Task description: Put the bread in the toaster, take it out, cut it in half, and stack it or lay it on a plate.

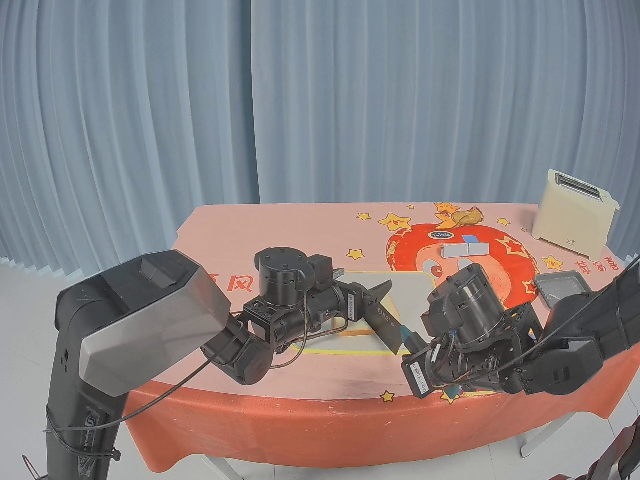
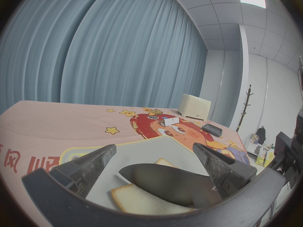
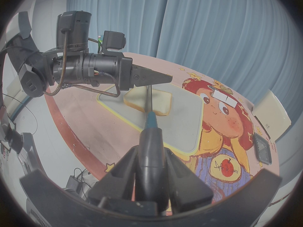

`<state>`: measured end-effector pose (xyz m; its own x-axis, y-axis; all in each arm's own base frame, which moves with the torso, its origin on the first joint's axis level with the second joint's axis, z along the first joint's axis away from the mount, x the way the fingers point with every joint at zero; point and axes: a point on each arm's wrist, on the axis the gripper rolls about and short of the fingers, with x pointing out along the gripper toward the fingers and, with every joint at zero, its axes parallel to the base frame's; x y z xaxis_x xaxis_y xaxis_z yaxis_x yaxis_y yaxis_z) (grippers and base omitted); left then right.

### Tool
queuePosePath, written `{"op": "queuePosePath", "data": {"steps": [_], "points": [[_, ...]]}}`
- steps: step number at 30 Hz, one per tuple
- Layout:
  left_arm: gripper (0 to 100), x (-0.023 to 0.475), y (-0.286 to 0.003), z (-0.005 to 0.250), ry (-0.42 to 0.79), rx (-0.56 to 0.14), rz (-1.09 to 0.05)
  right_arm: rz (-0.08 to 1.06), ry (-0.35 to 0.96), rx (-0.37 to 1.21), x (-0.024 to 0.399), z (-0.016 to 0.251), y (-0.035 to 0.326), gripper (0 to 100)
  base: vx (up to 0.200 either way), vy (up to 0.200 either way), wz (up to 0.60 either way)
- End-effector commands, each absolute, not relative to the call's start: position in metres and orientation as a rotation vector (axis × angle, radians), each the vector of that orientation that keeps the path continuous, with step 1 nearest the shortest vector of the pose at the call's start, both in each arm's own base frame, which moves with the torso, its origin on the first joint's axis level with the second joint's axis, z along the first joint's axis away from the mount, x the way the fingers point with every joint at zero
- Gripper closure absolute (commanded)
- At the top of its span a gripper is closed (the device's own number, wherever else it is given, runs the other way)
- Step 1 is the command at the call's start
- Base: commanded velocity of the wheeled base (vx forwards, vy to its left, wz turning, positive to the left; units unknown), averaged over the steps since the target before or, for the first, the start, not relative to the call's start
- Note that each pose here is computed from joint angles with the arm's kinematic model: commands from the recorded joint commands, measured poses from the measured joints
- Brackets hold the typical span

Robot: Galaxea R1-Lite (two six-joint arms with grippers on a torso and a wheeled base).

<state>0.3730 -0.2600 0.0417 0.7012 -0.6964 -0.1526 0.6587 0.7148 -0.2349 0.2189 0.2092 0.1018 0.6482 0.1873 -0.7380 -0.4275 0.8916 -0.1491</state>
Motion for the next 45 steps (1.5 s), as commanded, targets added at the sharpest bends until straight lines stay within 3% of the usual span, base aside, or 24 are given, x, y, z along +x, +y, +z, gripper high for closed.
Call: {"op": "queuePosePath", "data": {"steps": [1,7,10,24,37,45], "points": [[0,0.367,-0.253,0.083,0.126,-0.195,-0.764,0.352,0.803,-0.329,0.221,0.1,0.21,100,0.0,0.0,0.0],[0,0.366,-0.217,0.143,0.001,-0.223,-0.713,0.34,0.796,-0.317,0.225,0.102,0.207,100,0.0,0.0,0.0],[0,0.369,-0.205,0.153,-0.02,-0.226,-0.692,0.331,0.788,-0.304,0.229,0.105,0.205,100,0.0,0.0,0.0],[0,0.367,-0.2,0.153,0.004,-0.218,-0.681,0.346,0.735,-0.267,0.228,0.124,0.204,100,0.0,0.0,0.0],[0,0.352,-0.193,0.171,-0.025,-0.219,-0.688,0.35,0.781,-0.299,0.227,0.109,0.208,100,0.0,0.0,0.0],[0,0.354,-0.193,0.167,-0.022,-0.205,-0.684,0.334,0.804,-0.312,0.232,0.1,0.209,100,0.0,0.0,0.0]]}}
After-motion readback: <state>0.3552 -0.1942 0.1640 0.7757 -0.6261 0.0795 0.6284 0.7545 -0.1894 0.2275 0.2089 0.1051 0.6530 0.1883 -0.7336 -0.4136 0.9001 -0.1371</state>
